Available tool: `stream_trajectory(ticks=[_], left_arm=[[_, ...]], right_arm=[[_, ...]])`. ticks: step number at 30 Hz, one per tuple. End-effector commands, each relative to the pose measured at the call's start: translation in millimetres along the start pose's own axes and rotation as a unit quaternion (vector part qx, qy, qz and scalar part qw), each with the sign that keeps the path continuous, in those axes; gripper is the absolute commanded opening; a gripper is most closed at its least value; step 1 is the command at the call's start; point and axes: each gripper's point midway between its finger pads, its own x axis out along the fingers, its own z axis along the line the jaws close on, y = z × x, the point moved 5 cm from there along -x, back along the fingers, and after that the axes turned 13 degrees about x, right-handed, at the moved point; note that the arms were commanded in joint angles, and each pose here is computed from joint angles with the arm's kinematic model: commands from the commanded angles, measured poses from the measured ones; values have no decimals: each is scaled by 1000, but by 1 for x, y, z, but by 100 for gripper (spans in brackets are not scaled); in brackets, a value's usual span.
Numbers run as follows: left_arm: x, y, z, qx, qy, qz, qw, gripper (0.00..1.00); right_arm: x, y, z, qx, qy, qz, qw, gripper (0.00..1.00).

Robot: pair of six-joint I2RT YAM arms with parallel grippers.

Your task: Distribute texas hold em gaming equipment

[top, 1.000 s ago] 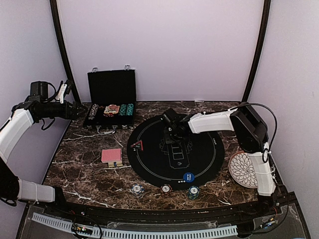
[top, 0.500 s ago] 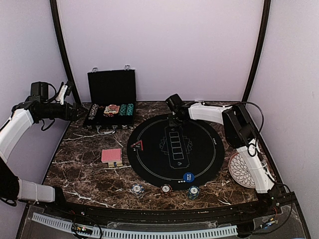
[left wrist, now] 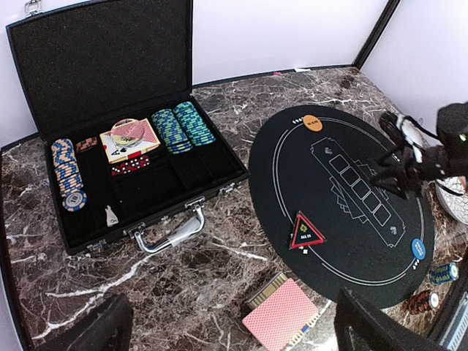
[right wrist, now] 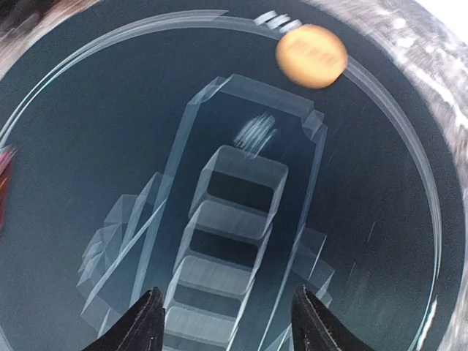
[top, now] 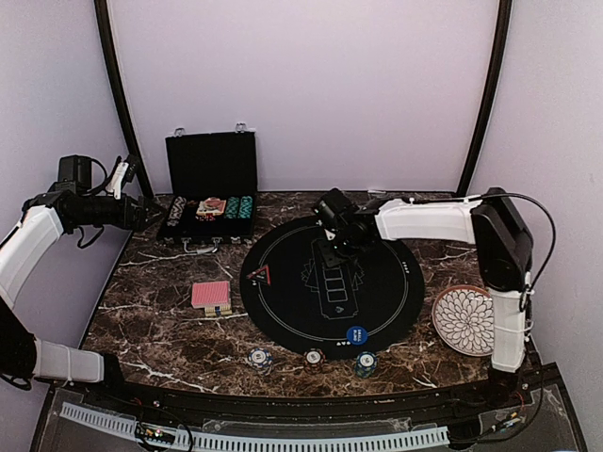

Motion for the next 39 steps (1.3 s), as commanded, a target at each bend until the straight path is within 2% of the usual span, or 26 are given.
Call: stream_trajectory(ticks=[1,6,16,25,34,39], left_arm=[[-4,-6,-2,4,9,-11,1000,99],[-4,-6,-3,0,12,-11,1000,99],[-6,-9,-4,2,16,-14,1000,99],[-6,-10,-3,4,14,-14,1000,99],[-4,-10,-2,-2,15,-15,1000,99],[-3,-11,-1,-4,14,-16,1000,99]], right_arm=[[-36,54,6,-22,-35,55,998,59],[-59,116,-1,-52,-37,112,992,57],[-72,163,2,-93,-41,164,981,58],[-70,177,4,-104,-36,178,978,59],[-70,196,-24,-106,3,185,977,59],[-67,191,-38,-98,22,171,980,57]])
